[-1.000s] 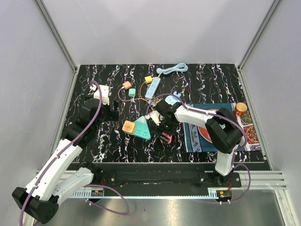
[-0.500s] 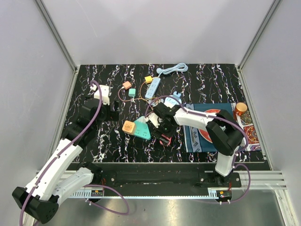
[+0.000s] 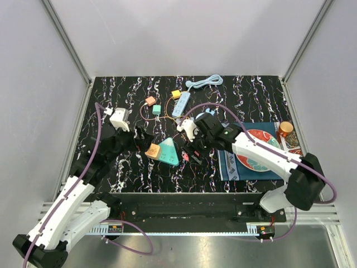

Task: Insert the plug
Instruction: Pick up the plug from the center of the board.

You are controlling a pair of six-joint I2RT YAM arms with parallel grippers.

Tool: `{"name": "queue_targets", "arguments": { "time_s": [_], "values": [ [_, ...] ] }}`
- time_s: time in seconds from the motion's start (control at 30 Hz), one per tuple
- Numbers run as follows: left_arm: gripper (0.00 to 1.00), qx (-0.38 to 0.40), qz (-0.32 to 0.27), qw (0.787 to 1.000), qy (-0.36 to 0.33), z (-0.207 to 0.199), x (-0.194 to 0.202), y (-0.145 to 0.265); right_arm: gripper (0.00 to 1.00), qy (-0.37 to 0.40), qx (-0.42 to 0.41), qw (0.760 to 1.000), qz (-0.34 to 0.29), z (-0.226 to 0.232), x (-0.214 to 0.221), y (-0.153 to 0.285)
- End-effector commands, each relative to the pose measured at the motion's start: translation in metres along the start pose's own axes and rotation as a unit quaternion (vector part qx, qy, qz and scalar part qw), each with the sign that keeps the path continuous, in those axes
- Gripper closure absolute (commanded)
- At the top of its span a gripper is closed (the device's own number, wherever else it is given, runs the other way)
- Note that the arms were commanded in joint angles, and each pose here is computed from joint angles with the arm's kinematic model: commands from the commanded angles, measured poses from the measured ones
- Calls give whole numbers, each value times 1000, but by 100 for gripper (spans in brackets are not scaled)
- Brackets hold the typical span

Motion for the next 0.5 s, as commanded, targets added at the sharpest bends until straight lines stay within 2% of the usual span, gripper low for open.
{"name": "queue_targets", "arguments": {
  "time_s": [0.0,0.13,0.47],
  "values": [
    [1,143,-16,986,85,-50,-7,-4,36,1,-23,996,-88,16,-29,20],
    [1,209,-7,970,123,-82,-6,-8,36,3,-34,989,-147,24,-46,38],
    [3,217,35,965,145,-123,7,-37,36,9,-49,979,-196,32,-57,49]
  ]
}}
Point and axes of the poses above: each gripper's point midway between its finger pads, its own y axis back along the fingers, its own z axis along the line the jaws close on, x = y × z, the point moved 2 cm from there along y, back along the fingers, and after that the axes turned 5 degrees about -y, right-handed, at the moved point
